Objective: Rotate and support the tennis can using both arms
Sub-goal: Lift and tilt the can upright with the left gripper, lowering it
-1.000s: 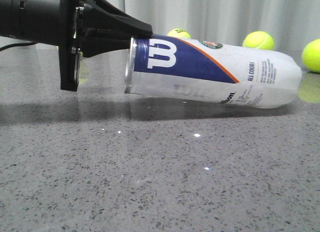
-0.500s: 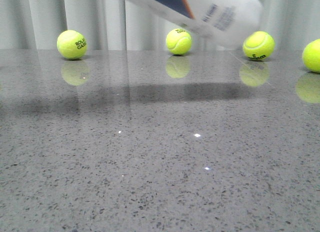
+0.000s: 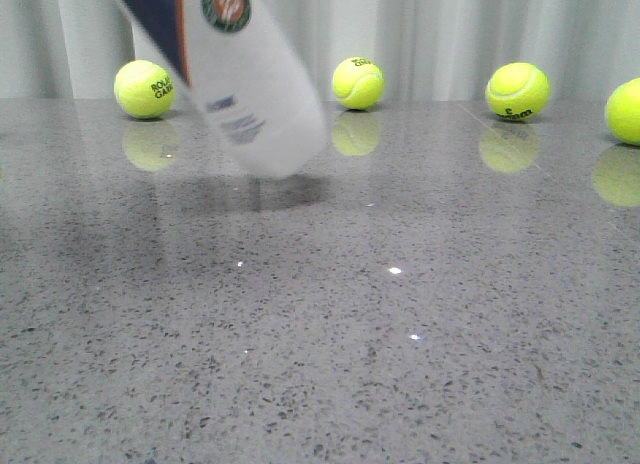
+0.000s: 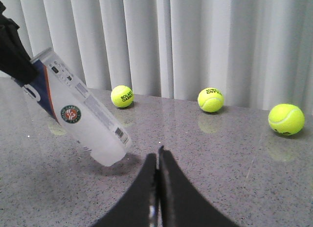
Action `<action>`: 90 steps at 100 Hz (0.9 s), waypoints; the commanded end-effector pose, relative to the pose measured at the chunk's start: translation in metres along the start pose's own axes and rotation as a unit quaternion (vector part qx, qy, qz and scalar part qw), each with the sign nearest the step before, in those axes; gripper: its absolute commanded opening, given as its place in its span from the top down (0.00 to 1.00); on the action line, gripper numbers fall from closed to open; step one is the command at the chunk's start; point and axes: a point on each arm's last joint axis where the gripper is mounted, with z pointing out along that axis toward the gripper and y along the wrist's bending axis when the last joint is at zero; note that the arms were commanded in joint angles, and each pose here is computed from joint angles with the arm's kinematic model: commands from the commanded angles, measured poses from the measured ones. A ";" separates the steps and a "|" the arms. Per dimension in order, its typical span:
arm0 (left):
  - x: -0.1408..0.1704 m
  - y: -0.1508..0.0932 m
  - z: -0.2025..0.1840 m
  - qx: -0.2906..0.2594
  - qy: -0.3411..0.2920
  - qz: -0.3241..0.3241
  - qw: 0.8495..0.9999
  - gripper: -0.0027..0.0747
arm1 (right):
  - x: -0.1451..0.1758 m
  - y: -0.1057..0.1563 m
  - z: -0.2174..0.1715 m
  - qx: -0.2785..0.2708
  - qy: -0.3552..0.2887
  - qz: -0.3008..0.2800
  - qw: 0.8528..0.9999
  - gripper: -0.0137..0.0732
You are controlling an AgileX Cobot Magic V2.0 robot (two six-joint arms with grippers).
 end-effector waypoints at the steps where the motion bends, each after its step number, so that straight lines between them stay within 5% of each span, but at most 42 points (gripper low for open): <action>1: -0.007 -0.008 -0.007 -0.029 0.000 0.011 1.000 0.99 | -0.013 -0.001 0.000 0.009 -0.041 0.003 0.999 0.91; 46: -0.016 -0.008 0.010 -0.014 0.011 0.011 1.000 0.95 | -0.013 -0.001 0.000 0.009 -0.041 0.003 0.999 0.91; 79: -0.043 -0.001 0.003 -0.038 -0.066 0.013 0.997 0.46 | -0.013 -0.001 0.000 0.009 -0.041 0.003 0.999 0.91; 90: -0.054 0.003 0.011 -0.034 -0.072 0.011 0.997 0.39 | -0.013 -0.001 0.000 0.009 -0.041 0.003 0.999 0.91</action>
